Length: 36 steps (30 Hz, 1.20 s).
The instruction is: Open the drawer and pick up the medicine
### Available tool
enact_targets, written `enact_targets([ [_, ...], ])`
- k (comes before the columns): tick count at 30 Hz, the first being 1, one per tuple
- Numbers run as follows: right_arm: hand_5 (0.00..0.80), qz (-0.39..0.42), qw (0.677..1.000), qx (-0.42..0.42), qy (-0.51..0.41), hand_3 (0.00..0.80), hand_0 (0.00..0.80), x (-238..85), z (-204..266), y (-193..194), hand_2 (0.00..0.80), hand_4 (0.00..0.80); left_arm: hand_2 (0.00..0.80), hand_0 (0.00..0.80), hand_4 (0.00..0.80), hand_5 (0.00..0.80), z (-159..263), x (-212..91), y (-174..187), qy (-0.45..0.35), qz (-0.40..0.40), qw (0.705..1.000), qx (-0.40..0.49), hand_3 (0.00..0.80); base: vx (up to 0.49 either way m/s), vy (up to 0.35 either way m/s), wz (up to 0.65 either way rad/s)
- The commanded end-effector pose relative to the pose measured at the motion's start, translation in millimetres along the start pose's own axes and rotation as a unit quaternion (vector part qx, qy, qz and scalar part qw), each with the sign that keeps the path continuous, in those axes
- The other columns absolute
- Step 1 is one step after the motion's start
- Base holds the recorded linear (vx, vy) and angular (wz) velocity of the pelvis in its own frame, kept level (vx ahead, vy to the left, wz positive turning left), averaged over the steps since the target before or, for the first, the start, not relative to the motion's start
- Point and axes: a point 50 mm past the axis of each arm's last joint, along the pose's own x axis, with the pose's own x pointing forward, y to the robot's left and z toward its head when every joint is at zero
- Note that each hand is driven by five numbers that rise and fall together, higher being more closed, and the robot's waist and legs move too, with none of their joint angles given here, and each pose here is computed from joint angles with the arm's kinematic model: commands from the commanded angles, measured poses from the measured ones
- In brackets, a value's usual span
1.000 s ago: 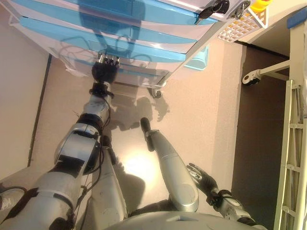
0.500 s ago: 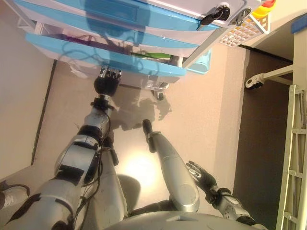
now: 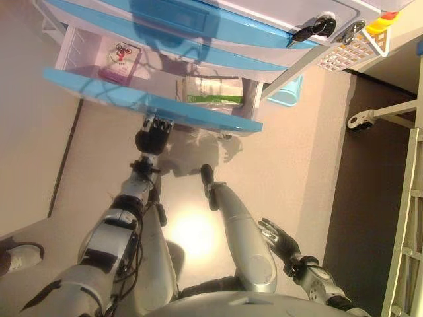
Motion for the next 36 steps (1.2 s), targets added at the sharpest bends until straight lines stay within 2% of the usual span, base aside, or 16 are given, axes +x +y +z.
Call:
enact_targets([
  [1, 0.000, -0.009, 1.000, -0.003, 0.005, 0.000, 0.000, -16.3, -9.3, -7.0, 0.000, 0.000, 0.800, 0.800, 0.800, 0.800, 2.3, -28.4, 4.5, -0.020, 0.010, 1.000, 0.005, 0.800, -0.007, 0.002, 0.08],
  [11, 0.000, -0.012, 1.000, 0.001, -0.005, 0.000, 0.000, -15.5, -4.5, -9.2, 0.000, 0.000, 0.800, 0.800, 0.800, 0.800, -4.6, -90.8, 14.3, -0.047, 0.045, 0.998, 0.005, 0.800, -0.001, 0.000, 0.00],
  [18, 0.000, -0.018, 1.000, -0.002, -0.008, 0.000, 0.000, -14.4, 0.7, -11.1, 0.000, 0.000, 0.800, 0.800, 0.800, 0.800, 1.3, -121.0, 18.3, -0.064, 0.091, 0.994, 0.006, 0.800, 0.000, 0.000, 0.00],
  [36, 0.000, -0.028, 1.000, -0.004, -0.011, 0.000, 0.000, -17.8, 0.3, -20.5, 0.000, 0.000, 0.800, 0.800, 0.800, 0.800, 20.9, -167.2, 26.8, -0.140, 0.218, 0.966, 0.015, 0.800, -0.004, 0.004, -0.01],
])
